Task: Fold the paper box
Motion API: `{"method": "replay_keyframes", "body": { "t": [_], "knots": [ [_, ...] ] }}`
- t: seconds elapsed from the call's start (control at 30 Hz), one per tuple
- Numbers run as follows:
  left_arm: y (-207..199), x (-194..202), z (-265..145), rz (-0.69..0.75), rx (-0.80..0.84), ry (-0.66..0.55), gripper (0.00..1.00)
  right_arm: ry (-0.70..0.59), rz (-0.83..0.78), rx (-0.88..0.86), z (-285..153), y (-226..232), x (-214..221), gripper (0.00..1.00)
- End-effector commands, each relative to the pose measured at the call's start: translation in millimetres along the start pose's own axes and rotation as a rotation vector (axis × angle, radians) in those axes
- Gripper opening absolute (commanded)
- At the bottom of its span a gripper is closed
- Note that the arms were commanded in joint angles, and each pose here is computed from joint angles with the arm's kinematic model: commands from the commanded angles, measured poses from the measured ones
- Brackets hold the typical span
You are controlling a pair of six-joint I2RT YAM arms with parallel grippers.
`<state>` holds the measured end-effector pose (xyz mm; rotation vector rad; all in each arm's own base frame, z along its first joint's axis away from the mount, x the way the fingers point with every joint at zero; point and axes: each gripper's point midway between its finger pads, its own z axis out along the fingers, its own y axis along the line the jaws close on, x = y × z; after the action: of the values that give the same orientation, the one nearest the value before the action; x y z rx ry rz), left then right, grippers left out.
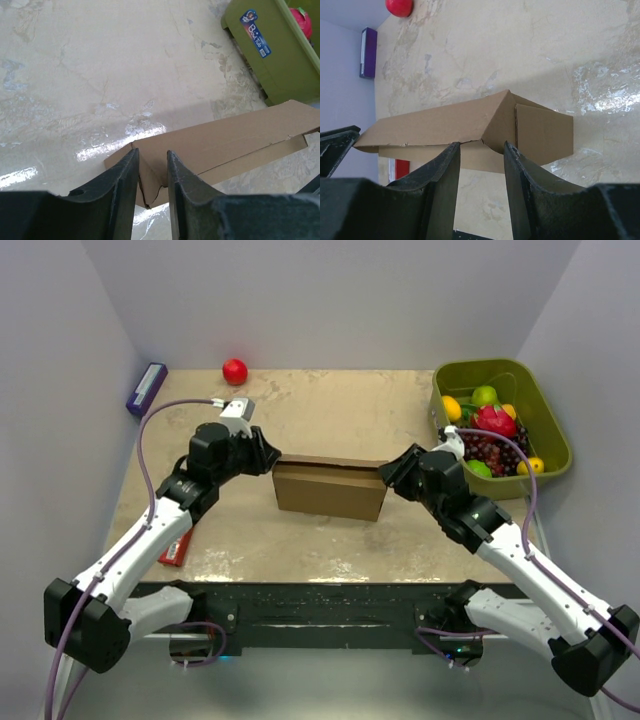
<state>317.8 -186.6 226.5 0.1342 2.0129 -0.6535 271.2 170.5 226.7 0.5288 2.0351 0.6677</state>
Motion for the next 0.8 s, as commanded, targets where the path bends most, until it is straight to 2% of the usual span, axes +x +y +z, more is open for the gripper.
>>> {"method": "replay_keyframes", "body": {
  "t": [0.0,0.17,0.23,0.5,0.63,0.77],
  "knots": [
    [4.4,23.6,-0.9,-0.025,0.012,0.047,0.31,0.02,-0.047,0.089,2.4,-25.5,11.4,0.42],
    [15.6,45.1,-3.2,-0.033,-0.018,0.079,0.29,0.027,-0.05,0.088,2.8,-25.7,13.4,0.43],
    [18.8,47.3,-4.7,-0.026,-0.032,0.078,0.28,0.029,-0.057,0.087,2.1,-24.8,12.4,0.47],
    [27.0,53.9,-7.5,-0.002,-0.066,0.096,0.27,-0.004,-0.143,0.064,-12.9,-1.4,-17.7,0.71],
    [28.8,55.6,-7.6,0.002,-0.072,0.101,0.27,0.008,-0.186,0.029,-14.8,20.9,-31.4,0.73],
    [30.5,58.1,-7.9,0.004,-0.077,0.105,0.27,-0.011,-0.202,0.045,-9.4,19.1,-42.1,0.74]
  ]
}}
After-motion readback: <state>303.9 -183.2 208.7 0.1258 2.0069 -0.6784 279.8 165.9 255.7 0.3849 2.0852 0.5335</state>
